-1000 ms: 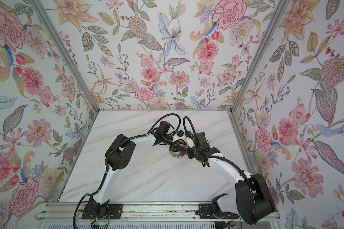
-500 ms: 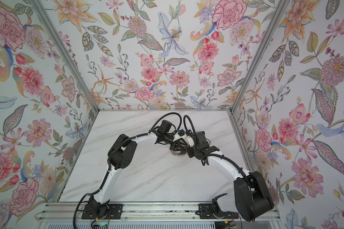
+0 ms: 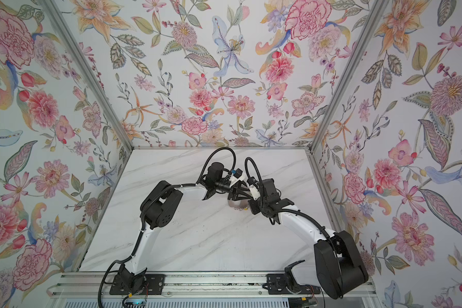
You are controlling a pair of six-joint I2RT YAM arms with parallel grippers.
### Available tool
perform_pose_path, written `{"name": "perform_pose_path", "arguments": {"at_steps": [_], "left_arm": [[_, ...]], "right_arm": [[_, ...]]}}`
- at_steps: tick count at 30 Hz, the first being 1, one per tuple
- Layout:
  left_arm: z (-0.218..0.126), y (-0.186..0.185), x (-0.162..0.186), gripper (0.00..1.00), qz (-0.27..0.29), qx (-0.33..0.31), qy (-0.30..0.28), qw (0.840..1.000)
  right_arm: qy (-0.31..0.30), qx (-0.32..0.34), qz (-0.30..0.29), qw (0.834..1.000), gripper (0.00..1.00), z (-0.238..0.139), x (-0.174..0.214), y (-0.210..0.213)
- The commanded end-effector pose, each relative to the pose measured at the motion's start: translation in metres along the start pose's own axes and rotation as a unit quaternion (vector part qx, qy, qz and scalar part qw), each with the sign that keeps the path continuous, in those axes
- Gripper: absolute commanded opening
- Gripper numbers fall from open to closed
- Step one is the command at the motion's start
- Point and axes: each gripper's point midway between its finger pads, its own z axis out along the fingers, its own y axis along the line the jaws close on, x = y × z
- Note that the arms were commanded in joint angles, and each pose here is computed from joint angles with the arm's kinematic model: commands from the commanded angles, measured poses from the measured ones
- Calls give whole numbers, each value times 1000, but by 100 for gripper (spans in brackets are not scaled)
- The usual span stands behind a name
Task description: Remove the keys from the keyring
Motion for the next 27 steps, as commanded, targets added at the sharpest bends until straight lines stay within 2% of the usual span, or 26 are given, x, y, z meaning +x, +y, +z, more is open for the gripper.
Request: {"name": "perform_pose_path", "arguments": {"at_steps": [1, 4, 7, 20, 27], "left_arm": [[-2, -5, -13, 52, 22, 4, 0, 1000], [1, 4, 10, 53, 33, -13, 59, 998], [3, 6, 29, 53, 37, -2, 116, 993], [1, 5, 40, 51, 10, 31, 118, 992], [1, 1, 51, 48, 2, 62, 160, 985]], "right_arm": [[-25, -9, -2, 1000, 2, -7, -10, 2], [-29, -16, 0, 999, 2, -7, -12, 4], [-24, -18, 2, 1000, 2, -4, -9, 3], [-27, -18, 4, 999, 2, -6, -6, 3], [-33, -20, 3, 999, 2, -7, -8, 3]]}}
